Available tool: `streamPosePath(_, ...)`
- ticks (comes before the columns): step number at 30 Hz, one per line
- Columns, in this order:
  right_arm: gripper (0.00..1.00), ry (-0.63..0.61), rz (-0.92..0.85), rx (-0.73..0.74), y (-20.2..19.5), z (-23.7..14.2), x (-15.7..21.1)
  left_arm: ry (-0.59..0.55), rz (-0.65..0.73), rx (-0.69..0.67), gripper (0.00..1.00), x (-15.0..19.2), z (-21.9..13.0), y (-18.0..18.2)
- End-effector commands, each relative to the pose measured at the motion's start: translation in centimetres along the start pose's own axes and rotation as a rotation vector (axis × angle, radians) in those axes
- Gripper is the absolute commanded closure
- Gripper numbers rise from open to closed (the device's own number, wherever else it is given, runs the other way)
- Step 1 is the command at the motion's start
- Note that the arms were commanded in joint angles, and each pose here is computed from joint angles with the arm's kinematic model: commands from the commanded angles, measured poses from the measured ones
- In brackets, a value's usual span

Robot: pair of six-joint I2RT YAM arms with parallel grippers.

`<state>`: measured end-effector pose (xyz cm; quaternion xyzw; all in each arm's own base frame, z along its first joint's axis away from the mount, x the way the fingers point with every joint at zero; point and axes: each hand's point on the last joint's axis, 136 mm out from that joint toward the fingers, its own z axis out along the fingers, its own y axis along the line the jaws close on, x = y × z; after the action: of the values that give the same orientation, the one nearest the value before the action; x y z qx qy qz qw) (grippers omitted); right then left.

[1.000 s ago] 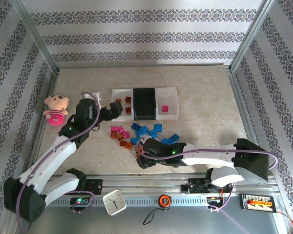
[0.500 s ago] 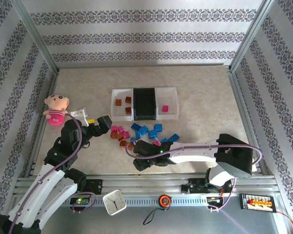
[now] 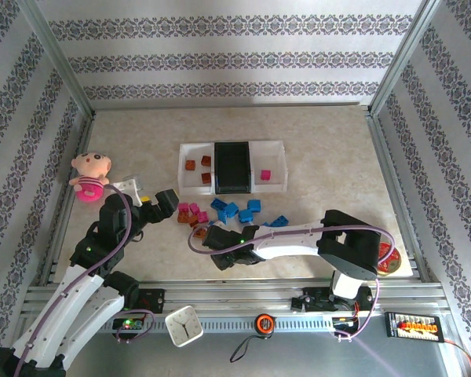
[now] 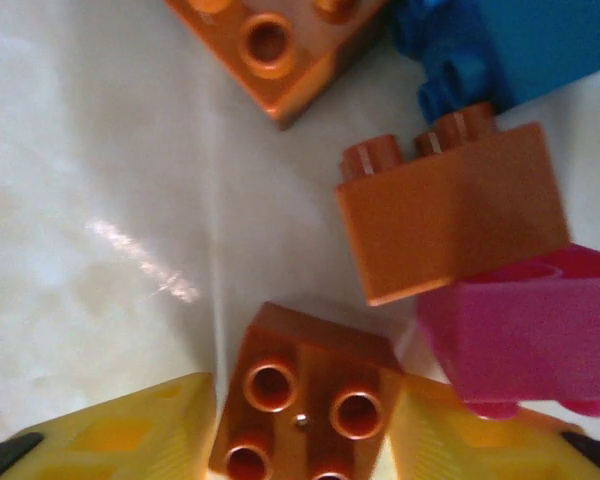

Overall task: Sort the legos into containers by color
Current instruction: Pick up the lego from the bottom-center of the table, then place the lego in the container.

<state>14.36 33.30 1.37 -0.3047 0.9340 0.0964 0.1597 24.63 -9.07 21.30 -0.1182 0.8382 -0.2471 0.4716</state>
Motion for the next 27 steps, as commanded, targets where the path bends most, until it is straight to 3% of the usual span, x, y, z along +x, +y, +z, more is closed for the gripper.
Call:
streamPosePath(1, 0.61, -0.003, -0.002, 0.049, -0.9, 0.3, -0.1, 0.003, 0.004, -0.007, 0.0, 0.1, -0.4, 0.0)
streamPosePath(9, 0.75, -0.168, -0.07, -0.143, 0.8, -6.2, -2.1, 0.024, -0.003, -0.007, 0.0, 0.8, -0.4, 0.3)
streamPosePath(15, 0.77, -0.365, -0.017, -0.224, -1.0, -11.7, -10.4, 0.022, -0.012, -0.008, 0.0, 1.3, -0.6, 0.7)
streamPosePath(19, 0.76, -0.416, 0.037, -0.218, -2.4, -11.5, -17.1, 0.02, -0.021, -0.003, 0.0, 1.7, -0.7, 0.9)
streamPosePath(27, 0.75, -0.404, 0.166, -0.125, -5.4, -5.2, -26.2, 0.039, -0.033, 0.004, 0.0, 2.8, -0.7, 1.4)
